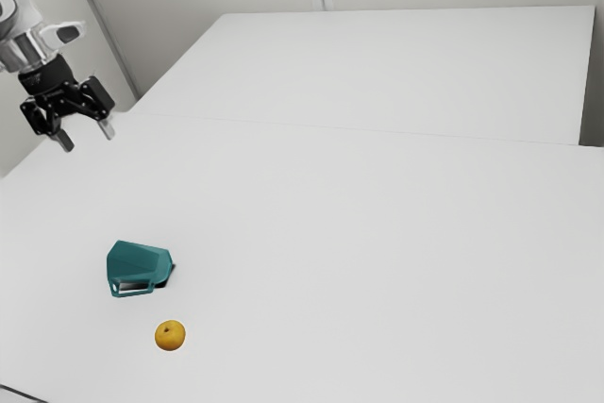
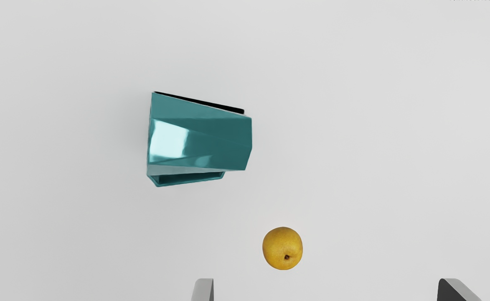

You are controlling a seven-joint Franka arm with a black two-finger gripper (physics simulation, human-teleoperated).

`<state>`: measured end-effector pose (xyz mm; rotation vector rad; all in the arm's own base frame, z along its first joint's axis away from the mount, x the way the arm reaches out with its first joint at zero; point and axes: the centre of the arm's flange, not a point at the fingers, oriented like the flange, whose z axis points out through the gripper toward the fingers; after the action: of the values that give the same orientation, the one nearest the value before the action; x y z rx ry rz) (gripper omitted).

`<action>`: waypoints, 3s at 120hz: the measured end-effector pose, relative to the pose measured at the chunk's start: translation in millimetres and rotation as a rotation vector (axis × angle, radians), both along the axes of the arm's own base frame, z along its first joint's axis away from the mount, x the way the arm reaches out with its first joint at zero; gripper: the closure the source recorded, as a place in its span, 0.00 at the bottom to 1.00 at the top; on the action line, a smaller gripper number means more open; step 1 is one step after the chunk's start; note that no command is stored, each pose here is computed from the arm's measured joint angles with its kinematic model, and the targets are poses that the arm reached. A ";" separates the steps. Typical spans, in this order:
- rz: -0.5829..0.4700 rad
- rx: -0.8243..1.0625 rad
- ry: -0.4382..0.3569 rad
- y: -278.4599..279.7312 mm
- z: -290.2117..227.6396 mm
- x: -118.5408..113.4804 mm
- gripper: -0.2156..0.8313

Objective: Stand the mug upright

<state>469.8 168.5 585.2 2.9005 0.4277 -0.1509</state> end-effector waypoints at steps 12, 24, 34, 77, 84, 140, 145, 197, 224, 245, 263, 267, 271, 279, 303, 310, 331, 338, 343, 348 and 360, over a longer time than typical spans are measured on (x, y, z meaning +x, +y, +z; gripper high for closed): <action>0.010 -0.046 -0.017 19.1 -19.5 -6.9 0.23; 0.009 -0.089 -0.038 31.8 -39.4 -12.3 0.23; 0.005 -0.121 -0.066 40.4 -51.9 -16.6 0.23; 0.034 -0.281 -0.182 76.4 -116.9 -54.2 0.23; 0.037 -0.304 -0.204 77.4 -127.1 -61.0 0.23; 0.029 -0.395 -0.389 105.6 -185.3 -101.4 0.23; 0.022 -0.396 -0.407 109.2 -188.5 -104.1 0.23; -0.063 -0.447 -0.543 128.1 -242.0 -114.6 0.23; -0.103 -0.461 -0.578 131.4 -267.0 -117.3 0.23; -0.136 -0.458 -0.608 133.6 -275.6 -119.1 0.23; -0.159 -0.459 -0.624 134.3 -282.8 -119.3 0.23; -0.167 -0.459 -0.627 133.7 -283.3 -118.8 0.23; -0.173 -0.461 -0.629 131.8 -284.8 -118.7 0.23; -0.182 -0.468 -0.635 127.6 -287.0 -117.5 0.23; -0.205 -0.491 -0.630 113.4 -293.4 -113.3 0.23; -0.207 -0.495 -0.628 111.5 -293.8 -112.2 0.23; -0.206 -0.504 -0.620 107.8 -295.6 -111.2 0.23; -0.205 -0.507 -0.617 106.7 -296.5 -111.3 0.23; -0.204 -0.509 -0.615 106.0 -297.0 -111.4 0.23; -0.203 -0.511 -0.613 105.4 -297.9 -111.3 0.23; -0.201 -0.521 -0.604 102.6 -301.9 -111.4 0.23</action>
<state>358.3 271.0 283.3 2.3082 -0.0164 0.4977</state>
